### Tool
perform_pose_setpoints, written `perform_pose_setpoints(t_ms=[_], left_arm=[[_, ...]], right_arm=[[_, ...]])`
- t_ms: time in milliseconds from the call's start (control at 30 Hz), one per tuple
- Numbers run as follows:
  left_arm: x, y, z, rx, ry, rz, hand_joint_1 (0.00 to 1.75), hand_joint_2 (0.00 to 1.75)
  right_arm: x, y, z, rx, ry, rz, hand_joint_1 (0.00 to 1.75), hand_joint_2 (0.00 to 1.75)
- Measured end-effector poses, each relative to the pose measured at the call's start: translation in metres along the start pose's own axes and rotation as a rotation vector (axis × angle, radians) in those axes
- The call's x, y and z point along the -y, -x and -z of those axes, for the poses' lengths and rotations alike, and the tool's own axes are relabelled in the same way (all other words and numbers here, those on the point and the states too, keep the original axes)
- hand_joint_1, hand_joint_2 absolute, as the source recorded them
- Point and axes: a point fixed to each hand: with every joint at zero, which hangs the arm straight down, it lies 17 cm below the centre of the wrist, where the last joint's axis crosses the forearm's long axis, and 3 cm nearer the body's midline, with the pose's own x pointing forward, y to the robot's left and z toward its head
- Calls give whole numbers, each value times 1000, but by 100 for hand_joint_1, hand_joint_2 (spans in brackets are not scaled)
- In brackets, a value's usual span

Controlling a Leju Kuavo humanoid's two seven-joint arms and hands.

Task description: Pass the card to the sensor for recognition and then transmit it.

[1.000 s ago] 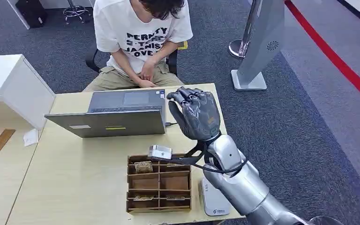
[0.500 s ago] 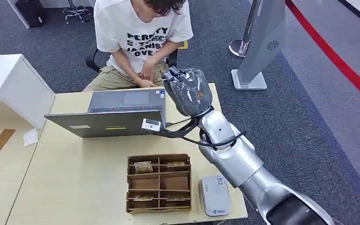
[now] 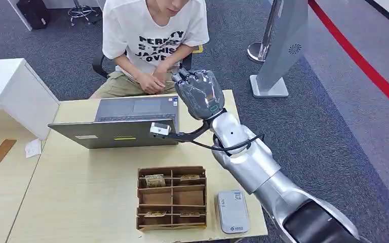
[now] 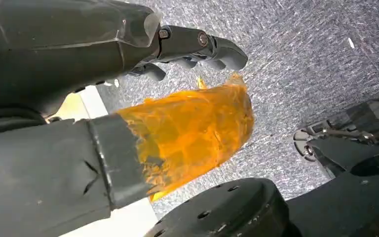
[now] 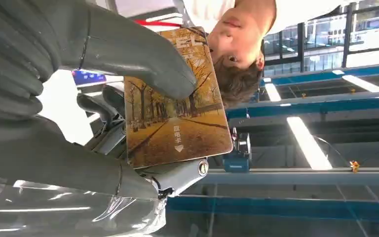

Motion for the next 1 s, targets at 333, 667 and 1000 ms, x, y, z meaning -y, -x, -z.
perform_pose_setpoints(t_ms=[333, 667, 1000], left_arm=[[0, -4, -1, 0, 1, 15, 0, 0], [0, -4, -1, 1, 2, 13, 0, 0], [0, -5, -1, 3, 4, 5, 0, 0]], right_arm=[[-3, -10, 10, 19, -10, -13, 175, 175], [-10, -13, 7, 20, -29, -8, 175, 175], [-19, -18, 5, 26, -58, -2, 0, 175]])
